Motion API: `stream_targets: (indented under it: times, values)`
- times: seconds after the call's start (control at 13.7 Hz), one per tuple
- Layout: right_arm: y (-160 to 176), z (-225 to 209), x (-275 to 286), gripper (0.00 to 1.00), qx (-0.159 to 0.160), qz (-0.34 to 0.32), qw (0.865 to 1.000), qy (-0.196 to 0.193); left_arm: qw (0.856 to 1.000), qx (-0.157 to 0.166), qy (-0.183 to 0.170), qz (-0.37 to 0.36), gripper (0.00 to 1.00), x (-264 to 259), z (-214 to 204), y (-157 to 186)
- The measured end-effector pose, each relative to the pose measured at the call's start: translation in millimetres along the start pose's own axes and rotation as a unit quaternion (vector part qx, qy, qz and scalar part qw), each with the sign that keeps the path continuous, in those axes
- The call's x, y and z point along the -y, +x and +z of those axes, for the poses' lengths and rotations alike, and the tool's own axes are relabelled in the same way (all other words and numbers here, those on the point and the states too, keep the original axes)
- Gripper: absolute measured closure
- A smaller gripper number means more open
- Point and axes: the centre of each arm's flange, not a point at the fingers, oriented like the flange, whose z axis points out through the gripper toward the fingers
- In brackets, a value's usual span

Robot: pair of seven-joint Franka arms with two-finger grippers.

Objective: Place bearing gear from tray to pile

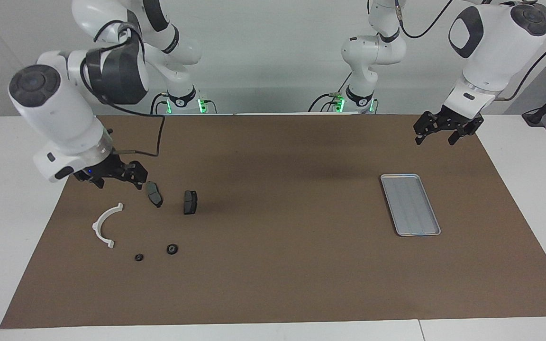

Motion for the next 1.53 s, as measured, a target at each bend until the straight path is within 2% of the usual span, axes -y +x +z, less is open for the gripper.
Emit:
stream_targets:
  times: [0.15, 0.29, 0.51, 0.87, 1.16, 1.53]
  values:
    - [-25.3, -45.7, -4.6, 0.0, -0.031, -0.034, 0.999, 0.001, 1.0, 0.0, 0.0, 0.0, 0.0, 0.0, 0.0, 0.0]
    - [-53.5, -79.3, -5.7, 0.0, -0.053, -0.039, 0.998, 0.023, 1.0, 0.0, 0.0, 0.0, 0.0, 0.0, 0.0, 0.0]
    - [-89.4, -95.7, -7.2, 0.0, -0.083, -0.035, 0.996, 0.028, 1.0, 0.0, 0.0, 0.0, 0.0, 0.0, 0.0, 0.0]
    - [-123.9, -69.8, 0.0, 0.0, -0.059, -0.039, 0.997, 0.025, 1.0, 0.0, 0.0, 0.0, 0.0, 0.0, 0.0, 0.0]
    - [-122.3, -49.1, -5.3, 0.0, -0.042, -0.034, 0.998, 0.026, 1.0, 0.0, 0.0, 0.0, 0.0, 0.0, 0.0, 0.0]
    - [-119.2, -40.9, -19.4, 0.0, -0.037, -0.021, 0.999, 0.027, 1.0, 0.0, 0.0, 0.0, 0.0, 0.0, 0.0, 0.0]
